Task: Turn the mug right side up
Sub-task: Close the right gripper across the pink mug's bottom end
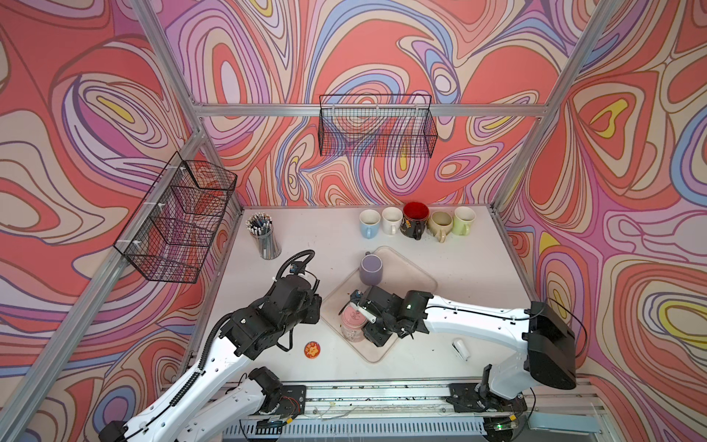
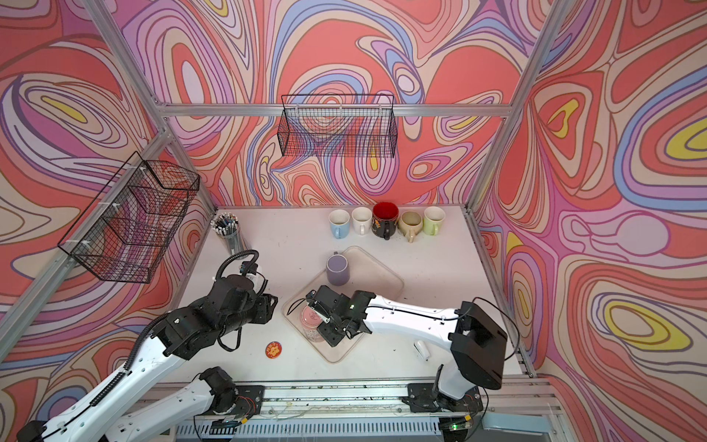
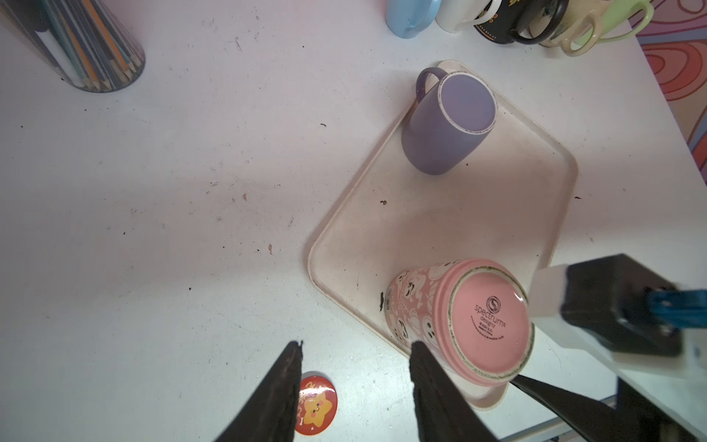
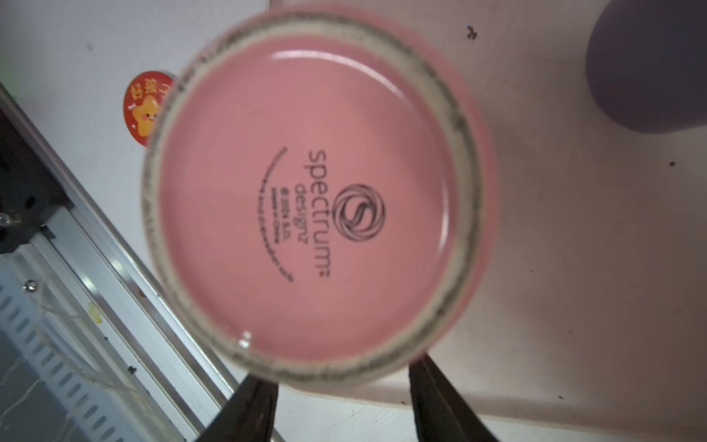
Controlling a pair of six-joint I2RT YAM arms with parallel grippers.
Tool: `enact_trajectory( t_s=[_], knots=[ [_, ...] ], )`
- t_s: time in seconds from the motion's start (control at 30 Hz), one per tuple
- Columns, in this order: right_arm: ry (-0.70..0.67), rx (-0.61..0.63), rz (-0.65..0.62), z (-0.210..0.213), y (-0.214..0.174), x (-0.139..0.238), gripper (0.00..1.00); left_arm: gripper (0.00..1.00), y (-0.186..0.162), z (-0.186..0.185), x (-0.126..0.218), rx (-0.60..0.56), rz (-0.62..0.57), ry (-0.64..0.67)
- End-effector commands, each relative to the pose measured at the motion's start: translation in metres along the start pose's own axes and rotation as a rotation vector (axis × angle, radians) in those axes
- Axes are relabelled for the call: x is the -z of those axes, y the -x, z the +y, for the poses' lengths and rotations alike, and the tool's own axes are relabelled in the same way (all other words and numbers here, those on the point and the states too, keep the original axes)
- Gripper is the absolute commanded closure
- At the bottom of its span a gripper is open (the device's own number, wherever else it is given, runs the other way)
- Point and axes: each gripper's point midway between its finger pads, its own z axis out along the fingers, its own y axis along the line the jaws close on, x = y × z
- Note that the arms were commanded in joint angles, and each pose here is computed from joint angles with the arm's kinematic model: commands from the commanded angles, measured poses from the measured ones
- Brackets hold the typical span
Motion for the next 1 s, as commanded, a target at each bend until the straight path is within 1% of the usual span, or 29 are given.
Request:
enact_trajectory(
  t_s=[0.0,0.1,0.27,0.3,0.53,0.73,0.87,0.97],
  knots=[
    [-0.006,0.045,-0.029,0.004,0.014,-0.008,0.48,0.50,-0.006,0.013,0.005,-0.023,0.004,0.052],
    [-0.020,0.053,-0.019,0.002,0.016,-0.015,0.49,0.50,-0.006,0.015,0.006,-0.030,0.000,0.060],
    [-0.036,0.056,-0.010,0.000,0.016,-0.022,0.55,0.50,-0.009,0.016,0.002,-0.039,0.014,0.069],
    [-0.038,0.055,-0.008,-0.001,0.016,-0.023,0.58,0.50,-0.009,0.016,0.000,-0.040,0.015,0.070],
    [-0.045,0.059,0.010,-0.002,0.014,-0.028,0.83,0.50,-0.008,0.014,-0.004,-0.051,0.015,0.068],
    [-0.055,0.063,0.017,-0.003,0.014,-0.030,1.00,0.50,-0.007,0.012,-0.004,-0.050,0.016,0.063],
    [-0.068,0.057,-0.008,-0.005,0.019,-0.025,1.00,0.50,-0.006,0.011,-0.005,-0.043,0.012,0.061],
    [-0.078,0.045,-0.063,-0.008,0.027,-0.014,1.00,0.50,-0.006,0.011,-0.007,-0.039,0.016,0.062]
  ],
)
